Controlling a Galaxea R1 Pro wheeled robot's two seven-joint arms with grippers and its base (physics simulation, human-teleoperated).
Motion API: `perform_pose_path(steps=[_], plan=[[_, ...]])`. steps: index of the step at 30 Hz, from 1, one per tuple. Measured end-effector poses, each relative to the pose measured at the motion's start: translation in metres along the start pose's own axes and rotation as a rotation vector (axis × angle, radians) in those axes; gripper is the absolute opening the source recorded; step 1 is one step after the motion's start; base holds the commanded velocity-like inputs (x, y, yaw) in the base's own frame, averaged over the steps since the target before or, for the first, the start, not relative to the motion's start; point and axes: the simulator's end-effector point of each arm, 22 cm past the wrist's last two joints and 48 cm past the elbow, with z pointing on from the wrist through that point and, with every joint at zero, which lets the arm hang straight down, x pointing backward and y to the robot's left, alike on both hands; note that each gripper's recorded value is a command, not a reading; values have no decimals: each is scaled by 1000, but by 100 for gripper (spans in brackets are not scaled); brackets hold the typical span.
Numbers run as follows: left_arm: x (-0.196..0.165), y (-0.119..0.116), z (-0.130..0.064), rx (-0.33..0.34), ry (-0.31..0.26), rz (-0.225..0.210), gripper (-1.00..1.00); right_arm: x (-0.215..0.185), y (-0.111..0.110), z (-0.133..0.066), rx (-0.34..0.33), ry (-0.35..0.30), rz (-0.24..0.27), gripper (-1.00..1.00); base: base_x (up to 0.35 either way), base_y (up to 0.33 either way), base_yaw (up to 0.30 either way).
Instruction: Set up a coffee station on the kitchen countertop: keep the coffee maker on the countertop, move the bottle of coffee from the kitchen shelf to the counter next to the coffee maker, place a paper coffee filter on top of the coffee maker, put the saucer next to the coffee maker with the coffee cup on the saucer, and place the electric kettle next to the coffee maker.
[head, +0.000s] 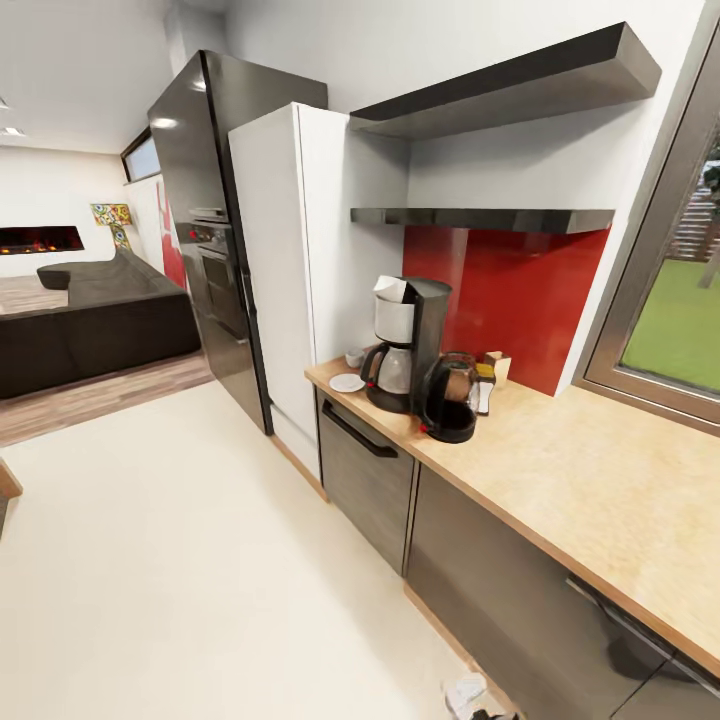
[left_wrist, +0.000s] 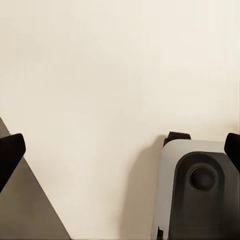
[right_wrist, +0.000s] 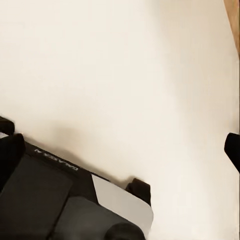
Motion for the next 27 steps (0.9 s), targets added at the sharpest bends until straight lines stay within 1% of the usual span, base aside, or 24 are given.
perform_pose_path(steps=[1,2,3,6,9,13,16,18,23,26,27], plan=[[2,-2,0,1,4,-1,100,19,-2,1,29,23,7,100,0,0,0],[3,-2,-1,2,6,-1,100,29,-2,2,40,34,12,100,0,0,0],[4,-4,-1,3,9,-2,100,46,-1,2,54,55,18,100,0,0,0],[8,-9,-2,8,16,-4,100,82,4,1,67,99,31,100,0,0,0],[14,-20,-4,22,25,-7,100,100,8,1,66,121,37,100,0,0,0],[20,-28,-6,37,35,6,100,109,11,0,64,132,40,100,0,0,0],[32,-32,-9,49,60,28,100,112,11,0,64,136,41,100,0,0,0],[44,-35,-13,57,88,41,100,113,11,0,65,137,41,100,0,0,0],[57,-37,-17,69,116,58,100,113,11,-1,66,139,44,100,0,0,0],[59,-38,-18,73,122,64,100,114,11,-1,66,141,59,100,0,0,0],[60,-38,-18,74,124,65,100,116,12,-1,66,142,71,100,0,0,0]])
